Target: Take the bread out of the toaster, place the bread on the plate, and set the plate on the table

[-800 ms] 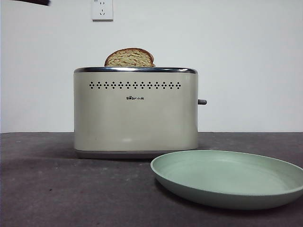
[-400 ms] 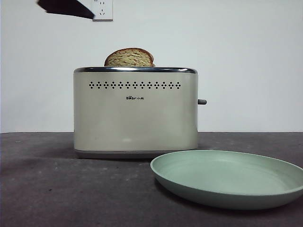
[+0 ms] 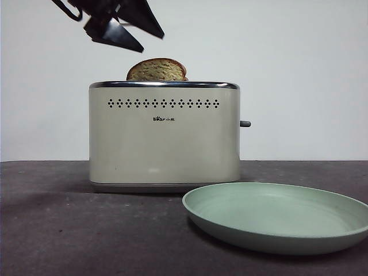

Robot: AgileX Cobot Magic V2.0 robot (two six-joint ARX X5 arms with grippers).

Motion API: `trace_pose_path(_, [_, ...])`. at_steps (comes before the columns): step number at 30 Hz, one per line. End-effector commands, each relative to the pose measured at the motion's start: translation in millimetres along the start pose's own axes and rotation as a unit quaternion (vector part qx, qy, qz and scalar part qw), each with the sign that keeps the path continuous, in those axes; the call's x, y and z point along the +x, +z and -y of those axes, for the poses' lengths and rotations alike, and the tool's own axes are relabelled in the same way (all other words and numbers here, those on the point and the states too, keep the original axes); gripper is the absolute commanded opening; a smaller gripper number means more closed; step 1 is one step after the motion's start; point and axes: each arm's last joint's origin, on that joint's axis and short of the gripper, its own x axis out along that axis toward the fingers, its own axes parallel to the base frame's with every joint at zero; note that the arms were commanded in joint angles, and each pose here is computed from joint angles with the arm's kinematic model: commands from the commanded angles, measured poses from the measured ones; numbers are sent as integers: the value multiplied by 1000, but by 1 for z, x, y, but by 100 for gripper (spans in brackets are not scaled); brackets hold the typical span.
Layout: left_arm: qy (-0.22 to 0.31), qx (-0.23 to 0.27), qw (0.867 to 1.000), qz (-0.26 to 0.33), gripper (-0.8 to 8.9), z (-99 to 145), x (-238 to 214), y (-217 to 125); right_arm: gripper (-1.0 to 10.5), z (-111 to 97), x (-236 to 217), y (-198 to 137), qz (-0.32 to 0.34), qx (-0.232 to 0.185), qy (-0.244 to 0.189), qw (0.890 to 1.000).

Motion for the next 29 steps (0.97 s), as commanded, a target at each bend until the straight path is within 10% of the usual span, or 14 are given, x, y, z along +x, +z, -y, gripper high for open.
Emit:
trace_pose_path(1, [6, 41, 999, -2, 407, 2, 10, 5, 333, -1, -2, 4, 7, 1, -8, 1000])
trace_pose_path(14, [12, 55, 997, -47, 398, 3, 41, -11, 333, -1, -2, 3, 0, 4, -10, 1000])
trace_pose_path(21, [12, 45, 998, -48, 32, 3, 41, -11, 333, -1, -2, 3, 1, 3, -10, 1000])
trace_pose_path(29, [22, 58, 998, -21, 6, 7, 23, 6, 333, -1, -2, 3, 1, 3, -10, 1000])
